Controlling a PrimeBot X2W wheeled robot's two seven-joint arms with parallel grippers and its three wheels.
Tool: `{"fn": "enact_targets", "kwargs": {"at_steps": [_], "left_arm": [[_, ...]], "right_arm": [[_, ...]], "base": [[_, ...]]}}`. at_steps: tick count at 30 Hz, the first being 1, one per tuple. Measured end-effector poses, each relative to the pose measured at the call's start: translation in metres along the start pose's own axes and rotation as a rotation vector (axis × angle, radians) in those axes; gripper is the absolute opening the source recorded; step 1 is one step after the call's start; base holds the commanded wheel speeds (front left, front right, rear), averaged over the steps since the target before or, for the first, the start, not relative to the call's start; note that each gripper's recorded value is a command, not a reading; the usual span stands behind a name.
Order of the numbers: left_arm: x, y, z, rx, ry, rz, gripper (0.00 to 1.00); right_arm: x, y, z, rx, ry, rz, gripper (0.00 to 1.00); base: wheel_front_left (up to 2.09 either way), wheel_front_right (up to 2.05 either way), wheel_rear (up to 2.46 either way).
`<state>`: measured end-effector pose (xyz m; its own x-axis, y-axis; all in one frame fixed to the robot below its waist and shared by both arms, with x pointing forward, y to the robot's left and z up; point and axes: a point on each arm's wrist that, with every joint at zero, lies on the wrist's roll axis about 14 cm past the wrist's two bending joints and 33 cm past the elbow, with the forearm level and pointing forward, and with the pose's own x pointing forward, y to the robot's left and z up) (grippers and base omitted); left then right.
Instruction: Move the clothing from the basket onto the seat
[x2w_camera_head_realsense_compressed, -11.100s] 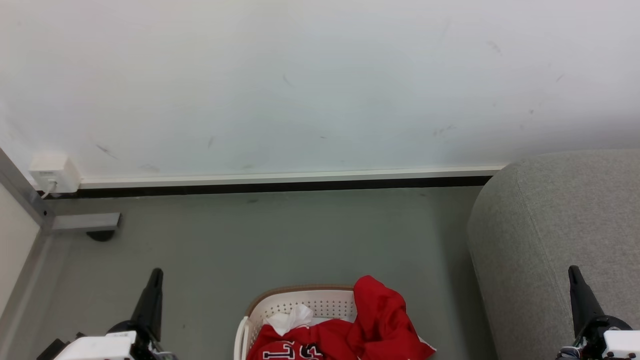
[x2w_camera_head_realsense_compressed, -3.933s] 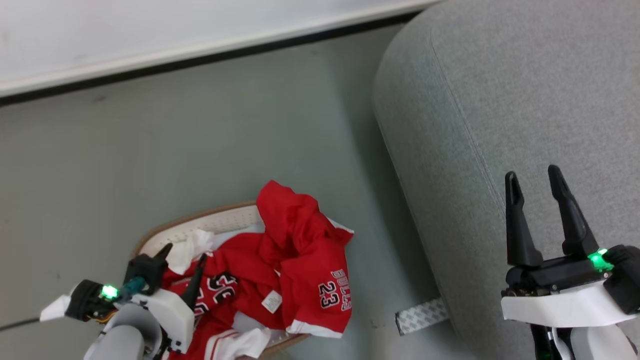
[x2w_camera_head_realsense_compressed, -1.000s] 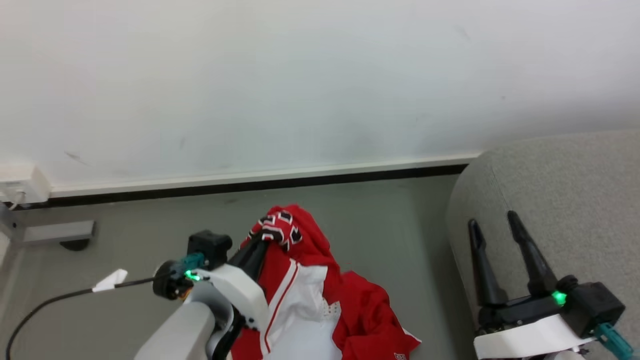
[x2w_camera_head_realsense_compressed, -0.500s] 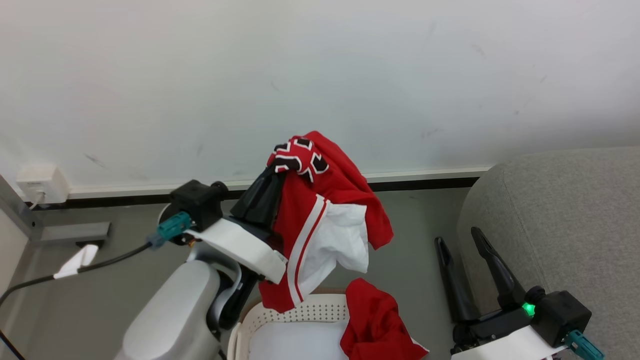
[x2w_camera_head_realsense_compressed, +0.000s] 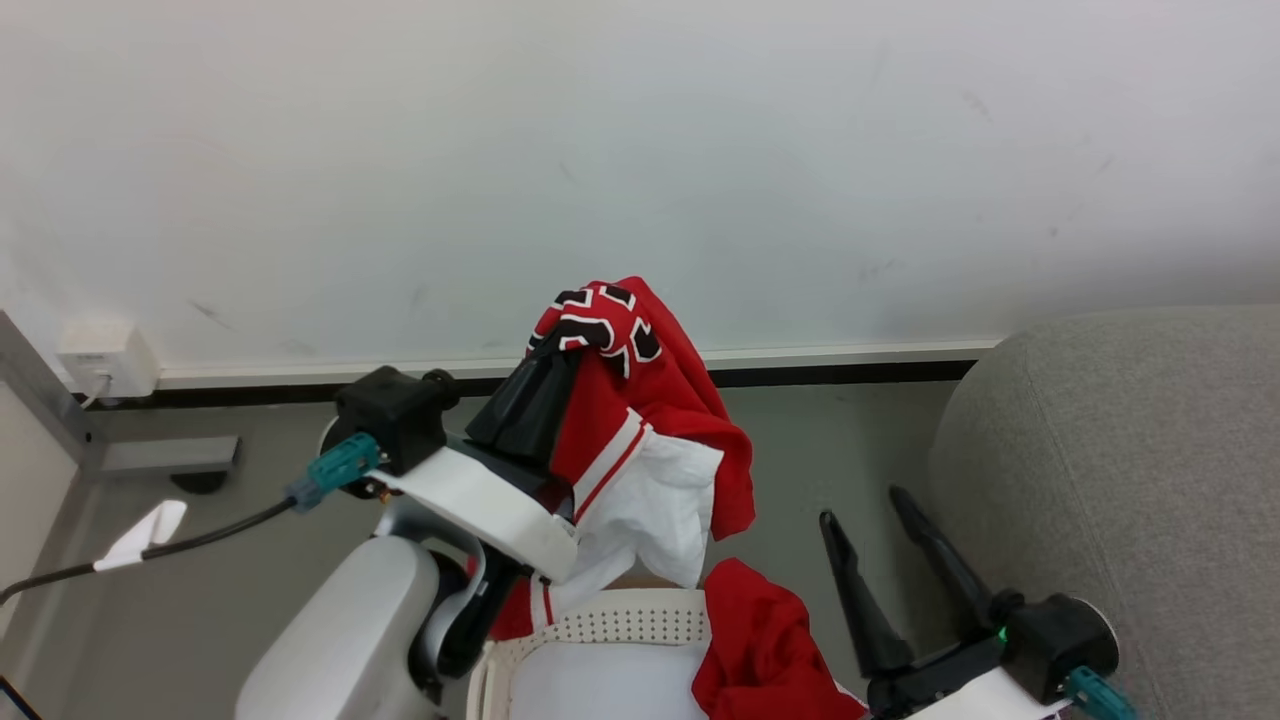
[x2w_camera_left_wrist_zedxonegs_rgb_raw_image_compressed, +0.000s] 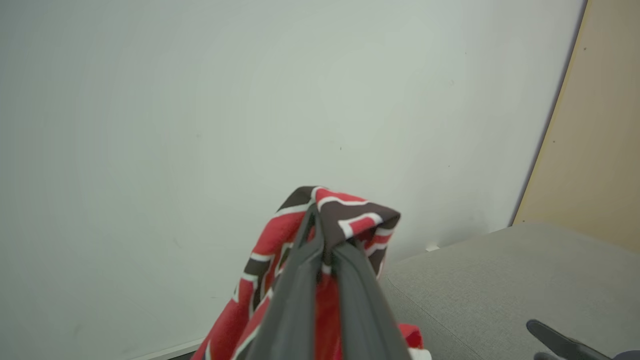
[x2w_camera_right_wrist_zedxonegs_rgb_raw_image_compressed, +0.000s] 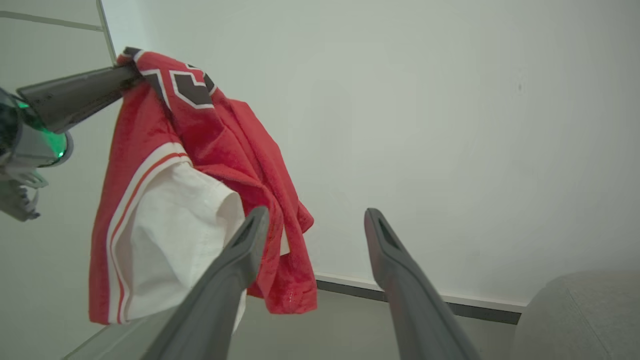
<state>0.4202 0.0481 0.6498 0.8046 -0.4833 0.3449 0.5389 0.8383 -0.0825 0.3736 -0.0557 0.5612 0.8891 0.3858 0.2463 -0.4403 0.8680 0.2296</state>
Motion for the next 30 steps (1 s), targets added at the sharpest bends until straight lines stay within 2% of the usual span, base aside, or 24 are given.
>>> {"fn": "enact_targets", "kwargs": {"at_steps": [7,14,17,23,30], "left_arm": [[-0.006,-0.003,0.003,0.002,0.007,0.001,0.0],[-0.013,-0.012,0.006,-0.003,0.012,-0.011,0.0],[-0.017,-0.015,0.009,-0.005,0.012,-0.02,0.0],[-0.026,-0.024,0.011,-0.004,0.024,-0.036,0.0],[-0.036,-0.027,0.016,0.004,0.03,-0.034,0.0]], "right_arm": [[0.005,0.026,-0.038,-0.045,0.129,0.111,1.0],[0.013,0.027,-0.069,-0.099,0.262,0.176,1.0],[0.015,0.038,-0.08,-0.113,0.303,0.231,1.0],[0.017,0.067,-0.098,-0.13,0.37,0.343,1.0],[0.031,0.084,-0.103,-0.178,0.383,0.415,1.0]], "base": [[0.0,0.0,0.0],[0.0,0.0,0.0],[0.0,0.0,0.0],[0.0,0.0,0.0],[0.0,0.0,0.0]]}}
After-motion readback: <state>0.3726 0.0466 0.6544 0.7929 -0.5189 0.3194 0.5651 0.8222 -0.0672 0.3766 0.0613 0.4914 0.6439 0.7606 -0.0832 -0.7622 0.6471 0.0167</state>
